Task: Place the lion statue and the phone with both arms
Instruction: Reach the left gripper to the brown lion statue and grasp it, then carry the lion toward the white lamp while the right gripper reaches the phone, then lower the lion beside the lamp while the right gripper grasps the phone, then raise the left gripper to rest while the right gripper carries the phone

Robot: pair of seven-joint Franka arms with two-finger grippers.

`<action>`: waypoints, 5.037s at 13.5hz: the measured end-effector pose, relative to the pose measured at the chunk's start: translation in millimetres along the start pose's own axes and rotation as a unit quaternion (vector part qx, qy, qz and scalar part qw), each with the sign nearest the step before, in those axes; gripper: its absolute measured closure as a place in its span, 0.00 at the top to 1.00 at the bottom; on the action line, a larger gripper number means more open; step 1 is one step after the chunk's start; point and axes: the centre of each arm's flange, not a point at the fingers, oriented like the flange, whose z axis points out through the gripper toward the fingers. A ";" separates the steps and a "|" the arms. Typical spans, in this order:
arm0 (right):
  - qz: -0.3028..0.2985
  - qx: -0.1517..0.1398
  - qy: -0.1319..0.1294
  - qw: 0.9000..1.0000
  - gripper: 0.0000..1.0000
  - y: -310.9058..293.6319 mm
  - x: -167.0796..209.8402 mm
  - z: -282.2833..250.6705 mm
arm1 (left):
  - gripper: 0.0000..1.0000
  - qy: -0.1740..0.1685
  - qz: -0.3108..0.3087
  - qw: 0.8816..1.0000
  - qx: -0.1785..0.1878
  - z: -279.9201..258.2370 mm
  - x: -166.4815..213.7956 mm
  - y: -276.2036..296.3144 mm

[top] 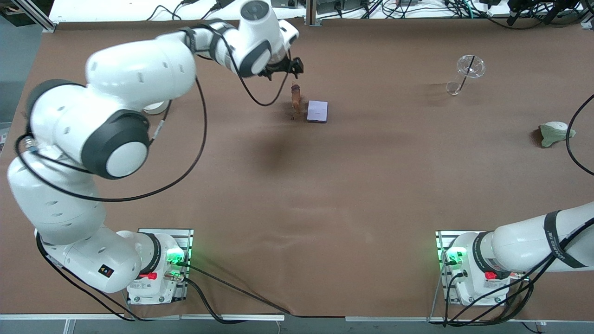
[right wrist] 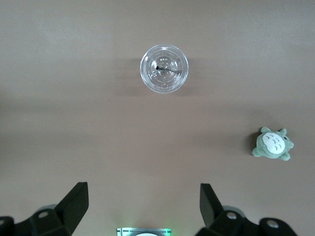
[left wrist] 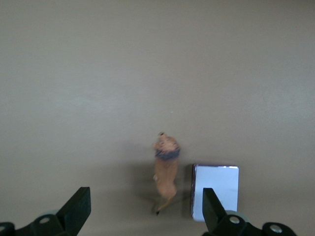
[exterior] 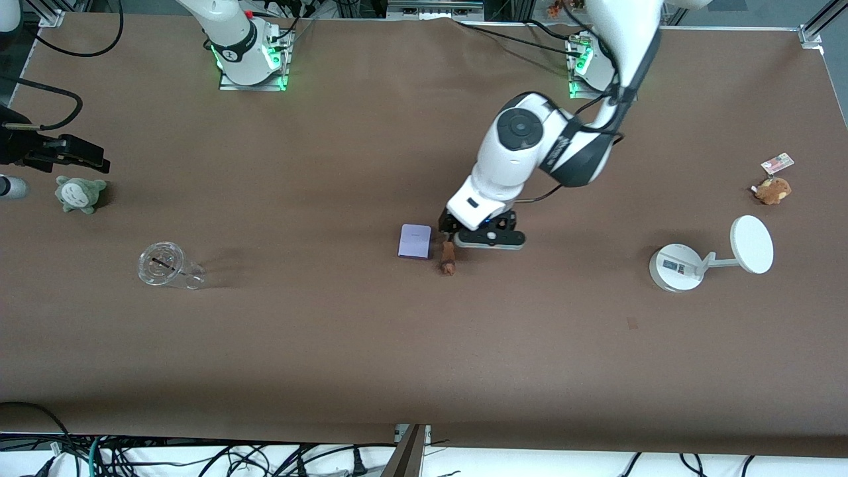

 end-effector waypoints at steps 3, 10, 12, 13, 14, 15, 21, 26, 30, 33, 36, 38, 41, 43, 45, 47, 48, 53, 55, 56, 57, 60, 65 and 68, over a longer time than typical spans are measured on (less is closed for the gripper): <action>0.000 0.000 0.000 1.000 1.00 0.1 0.1 0.2 | 1.00 0.044 0.029 0.998 -0.021 48.9 -5.9 6.2; 0.000 0.000 0.000 1.000 1.00 0.1 0.2 0.4 | 1.00 0.021 0.048 0.998 -0.016 100.3 -37.1 17.9; 0.000 0.000 0.000 1.000 1.00 0.1 0.3 0.5 | 0.78 0.025 0.049 0.998 -0.010 100.6 -33.0 12.6; 0.000 0.000 -0.001 1.000 1.00 0.1 0.3 0.6 | 0.68 0.026 0.048 0.998 -0.009 100.8 -31.3 10.3; 0.000 0.000 -0.001 1.000 1.00 0.1 0.4 0.7 | 0.56 0.026 0.047 0.999 -0.007 101.7 -30.2 8.2; 0.000 0.000 -0.001 1.000 1.00 0.1 0.5 0.8 | 0.44 0.026 0.045 0.999 -0.006 102.4 -28.4 5.4; 0.000 -0.001 -0.008 1.000 1.00 -0.3 7.2 10.6 | 0.34 0.021 0.019 0.999 0.019 76.0 5.1 -29.0; -0.004 -0.002 -0.009 1.000 1.00 -5.6 23.2 29.0 | 0.34 -0.009 0.040 0.996 0.078 -3.9 75.1 -148.2; -0.037 -0.008 -0.033 0.999 1.00 -45.1 36.9 55.8 | 0.34 -0.080 0.109 0.985 0.107 -20.6 93.1 -252.3; -0.065 -0.011 -0.045 0.997 1.00 -86.8 61.6 100.0 | 0.34 -0.105 0.132 0.980 0.108 -13.0 90.4 -305.3; -0.054 -0.009 -0.029 0.998 1.00 -158.7 78.9 138.0 | 0.34 -0.117 0.148 0.976 0.106 -0.2 80.6 -342.1; -0.044 -0.007 -0.019 0.999 1.00 -212.4 80.6 161.2 | 0.34 -0.102 0.149 0.978 0.102 15.3 69.2 -354.0; -0.028 -0.012 -0.003 1.000 1.00 -288.2 77.1 201.7 | 0.34 -0.093 0.147 0.980 0.098 32.5 53.9 -365.7; -0.015 -0.015 0.006 1.000 1.00 -333.1 69.6 229.1 | 0.34 -0.096 0.146 0.980 0.098 35.3 50.9 -368.3; 0.003 -0.013 0.019 1.000 1.00 -372.0 60.9 253.1 | 0.34 -0.095 0.146 0.980 0.097 37.1 50.0 -369.4; 0.020 -0.009 0.035 0.999 1.00 -407.7 51.7 278.2 | 0.34 -0.086 0.148 0.981 0.095 42.4 46.2 -370.0; 0.026 -0.005 0.043 0.999 1.00 -423.2 47.4 291.8 | 0.34 -0.083 0.148 0.981 0.094 46.7 42.5 -370.5; 0.062 0.017 0.077 0.995 1.00 -482.4 27.7 355.7 | 0.59 -0.072 0.149 0.982 0.093 45.8 43.8 -370.0; 0.076 0.026 0.087 0.993 1.00 -494.5 22.7 369.1 | 0.79 -0.062 0.150 0.982 0.094 33.7 50.5 -367.7; 0.082 0.031 0.092 0.992 1.00 -499.3 20.8 373.5 | 0.88 -0.061 0.149 0.982 0.096 25.7 53.9 -366.5; 0.088 0.035 0.096 0.991 1.00 -503.9 18.6 377.1 | 0.96 -0.066 0.148 0.982 0.098 16.8 57.1 -365.5; 0.096 0.044 0.102 0.989 1.00 -516.2 10.9 386.1 | 1.00 -0.104 0.142 0.979 0.106 -21.7 71.5 -359.3; 0.089 0.040 0.099 0.990 1.00 -527.0 0.4 399.5 | 1.00 -0.158 0.130 0.972 0.118 -104.6 101.2 -341.9; 0.087 0.038 0.098 0.991 1.00 -529.1 -1.9 403.9 | 1.00 -0.178 0.127 0.968 0.120 -146.7 105.1 -328.5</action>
